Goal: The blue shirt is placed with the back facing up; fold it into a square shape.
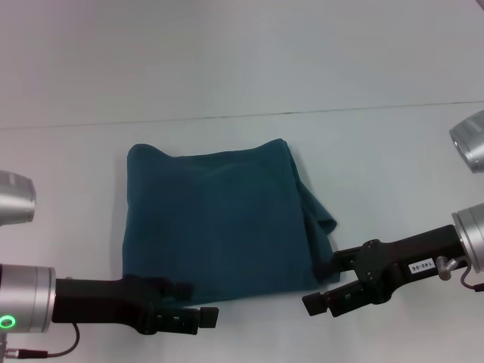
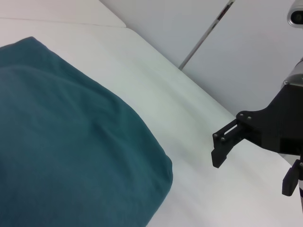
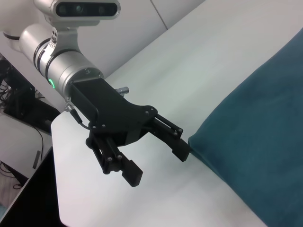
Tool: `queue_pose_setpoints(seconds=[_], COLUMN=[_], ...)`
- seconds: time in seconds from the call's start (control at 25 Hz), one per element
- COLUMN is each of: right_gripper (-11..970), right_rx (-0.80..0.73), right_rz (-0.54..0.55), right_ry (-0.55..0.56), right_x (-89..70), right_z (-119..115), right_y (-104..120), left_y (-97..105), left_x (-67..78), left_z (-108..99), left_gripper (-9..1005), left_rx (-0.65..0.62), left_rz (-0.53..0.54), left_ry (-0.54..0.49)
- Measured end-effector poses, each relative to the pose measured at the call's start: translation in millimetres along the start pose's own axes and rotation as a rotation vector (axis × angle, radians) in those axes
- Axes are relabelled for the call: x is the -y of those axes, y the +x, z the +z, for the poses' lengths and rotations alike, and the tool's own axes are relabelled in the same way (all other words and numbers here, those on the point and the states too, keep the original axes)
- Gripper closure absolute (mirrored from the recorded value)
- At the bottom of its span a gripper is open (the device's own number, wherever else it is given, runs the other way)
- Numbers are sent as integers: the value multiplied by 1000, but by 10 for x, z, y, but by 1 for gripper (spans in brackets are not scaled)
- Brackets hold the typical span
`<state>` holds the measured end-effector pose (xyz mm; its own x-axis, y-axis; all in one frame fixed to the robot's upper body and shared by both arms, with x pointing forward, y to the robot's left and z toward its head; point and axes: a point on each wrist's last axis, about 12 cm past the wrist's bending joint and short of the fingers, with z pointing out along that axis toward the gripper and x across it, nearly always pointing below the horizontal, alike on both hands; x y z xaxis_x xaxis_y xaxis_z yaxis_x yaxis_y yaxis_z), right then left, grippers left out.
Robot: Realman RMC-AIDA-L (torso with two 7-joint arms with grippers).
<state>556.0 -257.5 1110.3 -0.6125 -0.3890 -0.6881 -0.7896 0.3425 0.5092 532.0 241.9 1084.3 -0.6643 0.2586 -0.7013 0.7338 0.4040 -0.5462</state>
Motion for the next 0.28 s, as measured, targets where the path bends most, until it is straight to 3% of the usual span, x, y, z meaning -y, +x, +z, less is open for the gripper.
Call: queue_pose_setpoints(seconds=[0.28], right_gripper=[32], right_rx=[2], right_rz=[3], right_ry=[1], right_x=[1], right_z=[-2], right_y=[0], left_y=[0], left_x=[-2], left_z=[-8], left_gripper=[109], left_rx=[0], left_rz=[1], left_ry=[-2])
